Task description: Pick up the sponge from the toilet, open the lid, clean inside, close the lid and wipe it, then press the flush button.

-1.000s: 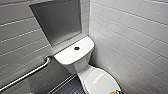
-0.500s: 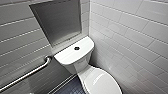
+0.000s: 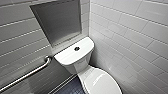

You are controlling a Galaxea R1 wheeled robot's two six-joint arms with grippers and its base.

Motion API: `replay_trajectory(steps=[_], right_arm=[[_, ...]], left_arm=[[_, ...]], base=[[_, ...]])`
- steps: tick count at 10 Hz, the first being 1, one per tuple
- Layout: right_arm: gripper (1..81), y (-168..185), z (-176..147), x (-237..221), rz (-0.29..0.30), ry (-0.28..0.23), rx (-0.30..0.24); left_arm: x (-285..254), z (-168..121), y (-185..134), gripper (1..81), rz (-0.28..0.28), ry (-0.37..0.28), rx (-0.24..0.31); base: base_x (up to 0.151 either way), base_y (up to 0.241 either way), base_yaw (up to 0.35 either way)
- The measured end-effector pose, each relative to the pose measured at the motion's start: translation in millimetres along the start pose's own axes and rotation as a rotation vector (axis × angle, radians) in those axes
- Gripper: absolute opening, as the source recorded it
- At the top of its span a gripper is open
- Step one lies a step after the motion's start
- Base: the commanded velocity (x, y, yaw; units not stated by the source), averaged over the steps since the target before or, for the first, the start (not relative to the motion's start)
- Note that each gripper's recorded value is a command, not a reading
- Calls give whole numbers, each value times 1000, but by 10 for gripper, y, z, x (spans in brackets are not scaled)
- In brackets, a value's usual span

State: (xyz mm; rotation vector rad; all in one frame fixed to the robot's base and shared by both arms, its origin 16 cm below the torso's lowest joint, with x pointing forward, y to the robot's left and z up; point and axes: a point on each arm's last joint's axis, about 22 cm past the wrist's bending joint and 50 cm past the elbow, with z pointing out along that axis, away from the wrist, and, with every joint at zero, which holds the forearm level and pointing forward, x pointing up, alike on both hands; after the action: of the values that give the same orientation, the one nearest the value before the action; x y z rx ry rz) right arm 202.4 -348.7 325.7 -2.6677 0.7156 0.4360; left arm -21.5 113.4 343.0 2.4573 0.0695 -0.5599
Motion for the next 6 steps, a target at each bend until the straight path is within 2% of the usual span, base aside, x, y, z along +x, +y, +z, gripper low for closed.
replay_trajectory(steps=[3, 5, 6], right_arm=[[10, 86, -12, -629, -10, -6, 58], [10, -231, 127, -947, -47, 4, 154], [10, -319, 156, -1047, -63, 2, 181]], left_arm=[[360, -102, -109, 811, 54, 77, 24], [560, -134, -82, 811, 89, 127, 26], [565, -137, -85, 811, 91, 132, 28]], base=[[0, 0, 0], [0, 0, 0], [0, 0, 0]])
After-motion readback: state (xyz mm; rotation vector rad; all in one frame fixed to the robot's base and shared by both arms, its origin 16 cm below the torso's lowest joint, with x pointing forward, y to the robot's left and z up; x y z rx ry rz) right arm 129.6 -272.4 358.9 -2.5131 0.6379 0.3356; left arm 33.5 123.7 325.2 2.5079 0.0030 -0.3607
